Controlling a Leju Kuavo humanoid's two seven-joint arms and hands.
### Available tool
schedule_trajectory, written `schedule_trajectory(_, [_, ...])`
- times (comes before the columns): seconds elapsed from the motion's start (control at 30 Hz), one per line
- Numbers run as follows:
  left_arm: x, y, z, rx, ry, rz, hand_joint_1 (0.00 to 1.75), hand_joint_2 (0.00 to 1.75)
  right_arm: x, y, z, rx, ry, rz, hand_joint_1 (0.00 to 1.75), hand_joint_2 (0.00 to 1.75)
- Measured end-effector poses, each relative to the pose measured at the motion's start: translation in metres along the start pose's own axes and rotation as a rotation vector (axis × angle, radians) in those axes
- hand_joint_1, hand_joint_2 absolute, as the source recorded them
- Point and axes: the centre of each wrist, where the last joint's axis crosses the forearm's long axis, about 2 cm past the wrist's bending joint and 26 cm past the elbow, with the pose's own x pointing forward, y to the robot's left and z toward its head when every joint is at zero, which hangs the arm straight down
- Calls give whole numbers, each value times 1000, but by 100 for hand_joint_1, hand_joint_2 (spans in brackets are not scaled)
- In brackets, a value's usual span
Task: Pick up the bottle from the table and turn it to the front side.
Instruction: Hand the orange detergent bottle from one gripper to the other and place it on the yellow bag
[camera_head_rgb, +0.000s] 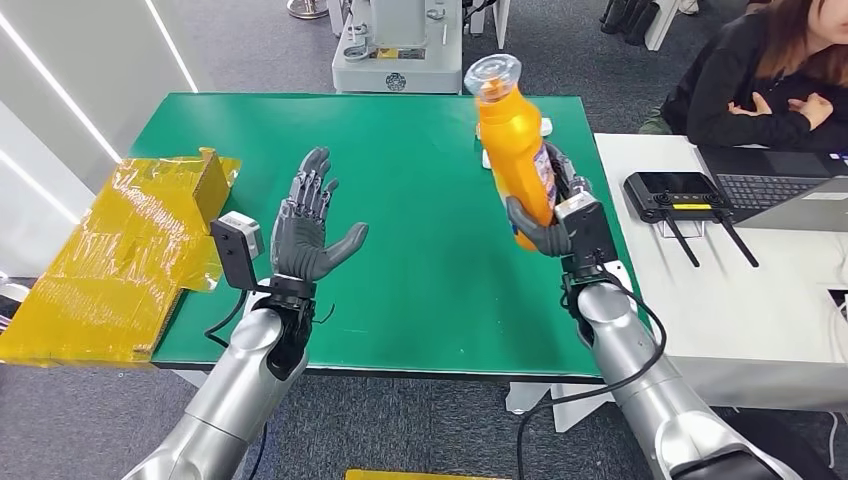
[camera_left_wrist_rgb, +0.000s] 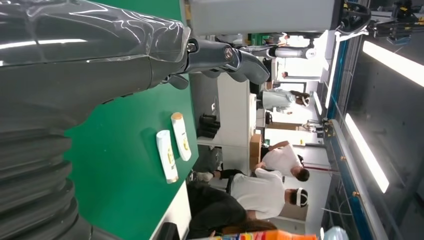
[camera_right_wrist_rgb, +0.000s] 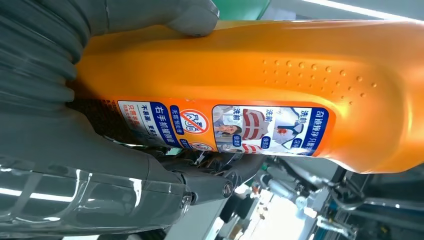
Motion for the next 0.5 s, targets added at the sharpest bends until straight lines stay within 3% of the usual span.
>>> schedule_trajectory(0.17, [4,-6,-5,-20,-3,17,0,175,7,22,-9,55,12,3,175,175])
schedule_trajectory(0.5, [12,-19,-18,-71,-10,56,0,175,9,41,-10,134,17,46,175,175])
